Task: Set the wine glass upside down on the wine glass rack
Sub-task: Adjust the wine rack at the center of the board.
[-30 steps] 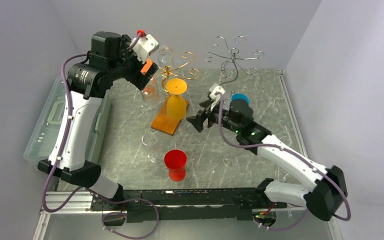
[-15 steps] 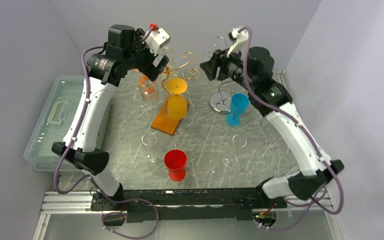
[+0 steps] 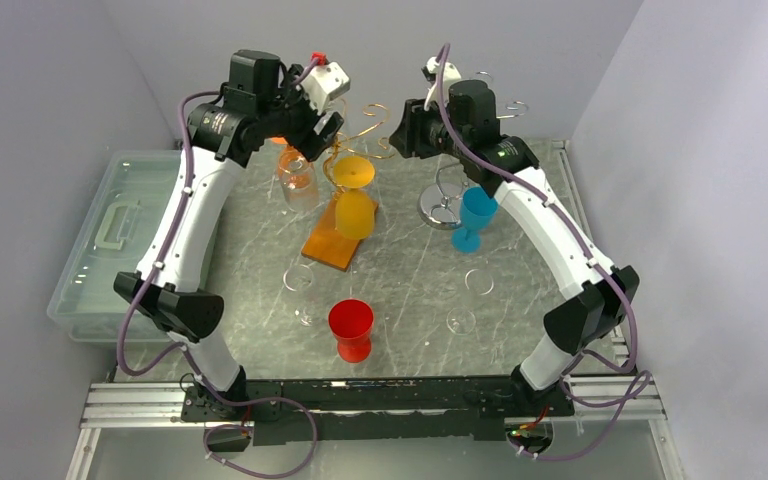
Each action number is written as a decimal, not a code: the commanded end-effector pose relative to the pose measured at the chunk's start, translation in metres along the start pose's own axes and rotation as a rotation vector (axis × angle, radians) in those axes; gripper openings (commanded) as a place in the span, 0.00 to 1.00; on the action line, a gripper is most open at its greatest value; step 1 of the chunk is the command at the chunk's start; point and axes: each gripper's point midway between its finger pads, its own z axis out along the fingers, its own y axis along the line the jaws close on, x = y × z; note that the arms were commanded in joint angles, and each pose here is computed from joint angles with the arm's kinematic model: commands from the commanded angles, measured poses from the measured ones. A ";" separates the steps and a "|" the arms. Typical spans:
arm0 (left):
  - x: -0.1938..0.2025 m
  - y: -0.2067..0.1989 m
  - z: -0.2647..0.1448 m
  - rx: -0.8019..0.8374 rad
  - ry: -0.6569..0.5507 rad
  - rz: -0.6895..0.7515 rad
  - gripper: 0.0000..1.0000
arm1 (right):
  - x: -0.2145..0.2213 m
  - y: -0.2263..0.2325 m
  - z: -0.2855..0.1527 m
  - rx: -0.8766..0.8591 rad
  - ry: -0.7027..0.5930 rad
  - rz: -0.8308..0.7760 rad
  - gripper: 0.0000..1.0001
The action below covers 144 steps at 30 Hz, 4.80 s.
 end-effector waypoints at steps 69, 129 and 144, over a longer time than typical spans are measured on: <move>-0.003 0.066 0.051 -0.218 0.043 0.134 0.63 | 0.082 0.071 -0.002 -0.102 0.144 0.266 0.22; 0.015 -0.018 0.026 0.002 0.116 -0.011 0.50 | 0.027 0.052 -0.022 -0.179 0.040 0.325 0.08; 0.023 -0.011 0.037 -0.023 0.137 0.019 0.43 | 0.053 0.080 -0.016 -0.194 0.052 0.389 0.00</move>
